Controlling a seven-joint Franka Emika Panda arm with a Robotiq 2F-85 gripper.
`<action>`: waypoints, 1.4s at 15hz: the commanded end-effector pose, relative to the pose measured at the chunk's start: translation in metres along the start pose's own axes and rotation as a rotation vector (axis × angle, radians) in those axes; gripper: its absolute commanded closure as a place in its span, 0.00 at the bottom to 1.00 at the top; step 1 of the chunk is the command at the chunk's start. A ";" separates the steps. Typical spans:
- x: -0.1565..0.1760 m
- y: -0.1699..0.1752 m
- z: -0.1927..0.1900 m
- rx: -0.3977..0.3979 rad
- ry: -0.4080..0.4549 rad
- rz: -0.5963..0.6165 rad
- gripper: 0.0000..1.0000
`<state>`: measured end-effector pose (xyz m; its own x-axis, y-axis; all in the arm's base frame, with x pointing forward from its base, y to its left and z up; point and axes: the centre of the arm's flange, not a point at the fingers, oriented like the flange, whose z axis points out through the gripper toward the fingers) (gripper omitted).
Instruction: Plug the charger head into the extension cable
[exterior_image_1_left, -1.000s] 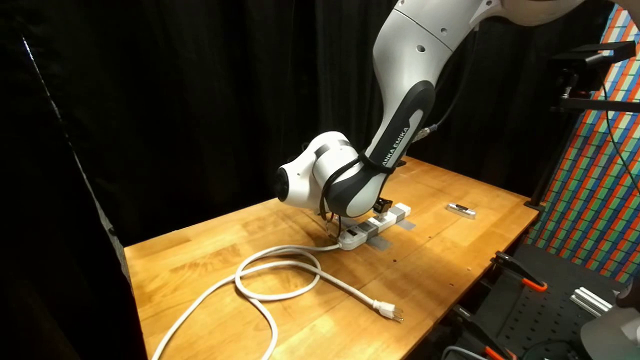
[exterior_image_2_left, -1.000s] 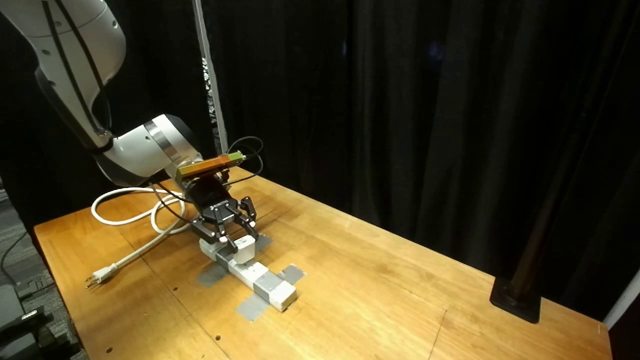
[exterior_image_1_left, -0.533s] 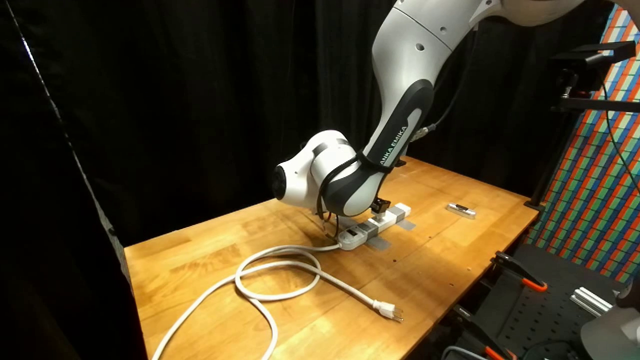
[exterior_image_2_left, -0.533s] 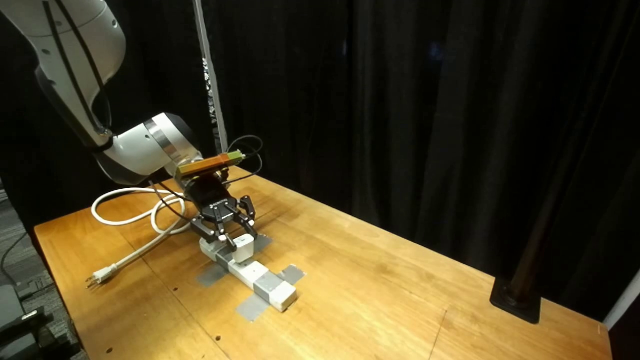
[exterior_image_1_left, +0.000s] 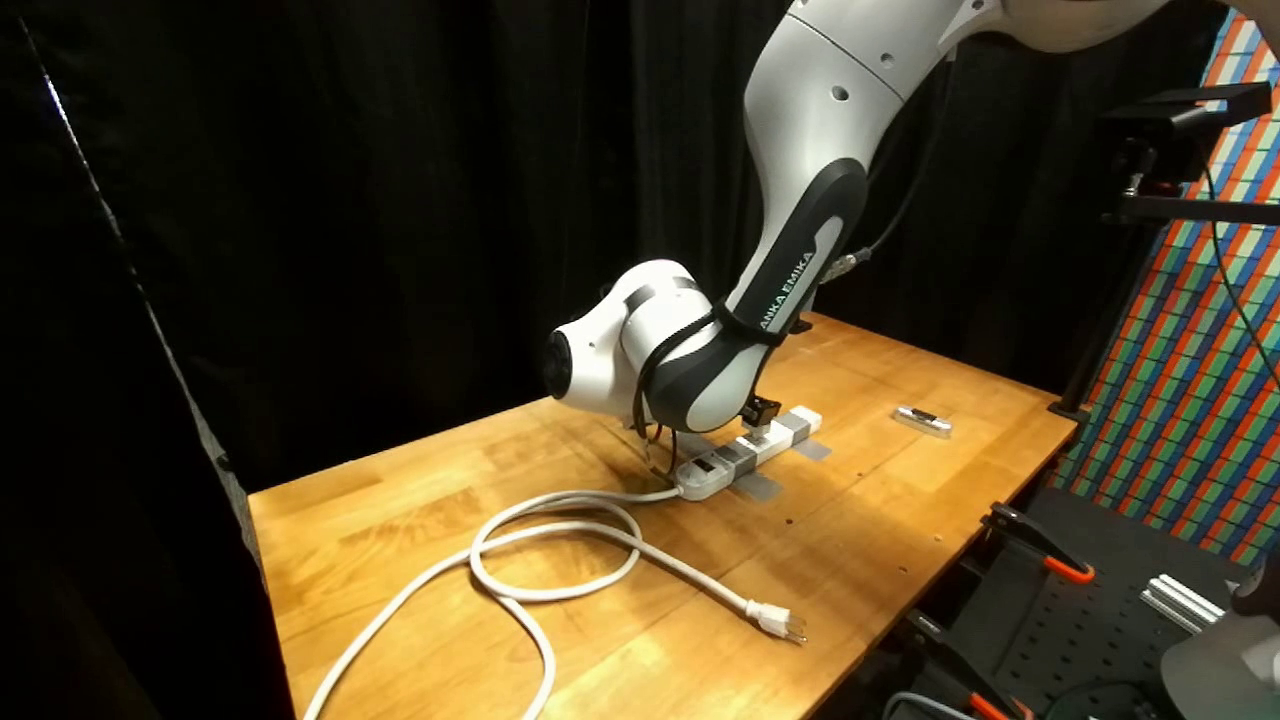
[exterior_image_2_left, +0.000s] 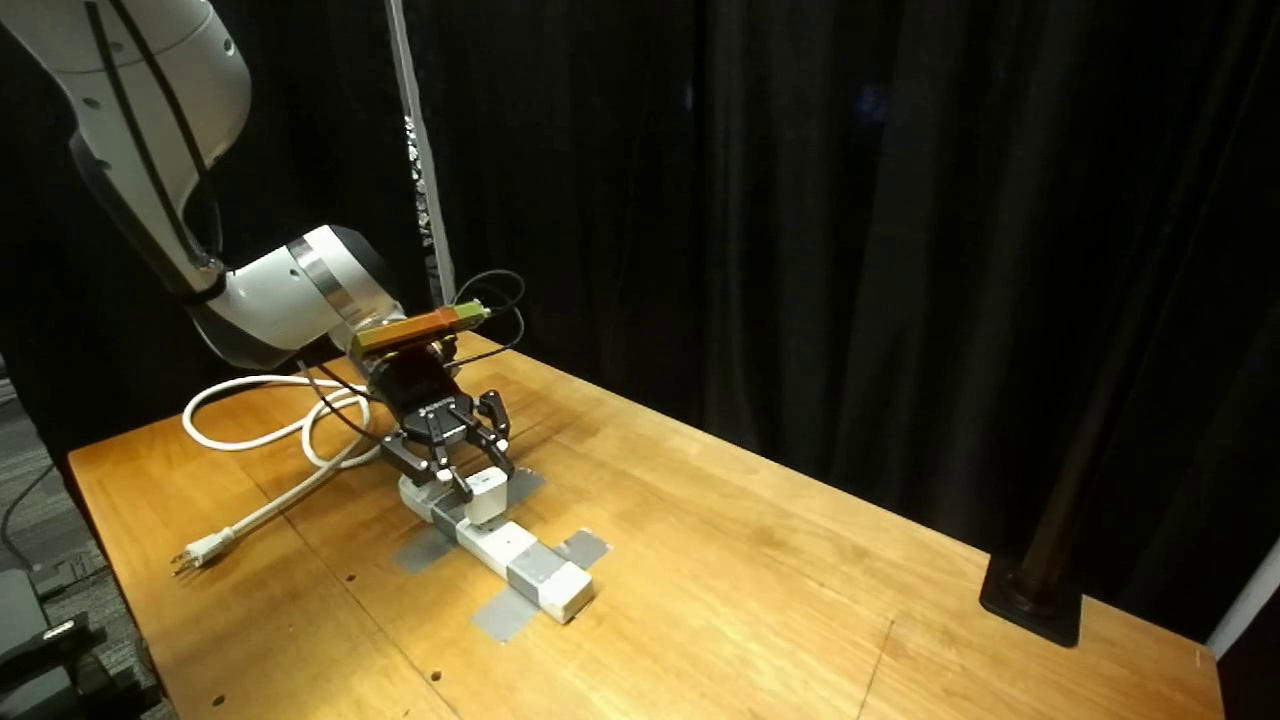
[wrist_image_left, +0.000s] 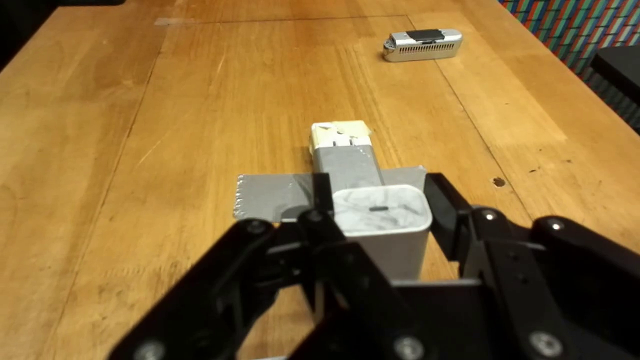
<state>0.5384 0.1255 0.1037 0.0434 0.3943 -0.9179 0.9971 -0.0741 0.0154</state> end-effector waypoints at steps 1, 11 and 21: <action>0.004 0.001 0.005 0.036 0.025 -0.017 0.77; 0.022 -0.010 0.009 0.039 0.038 -0.041 0.77; 0.067 -0.057 0.026 0.000 -0.050 -0.091 0.77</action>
<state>0.5252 0.1329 0.0818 -0.0102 0.3336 -0.9427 0.9999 0.0031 -0.0097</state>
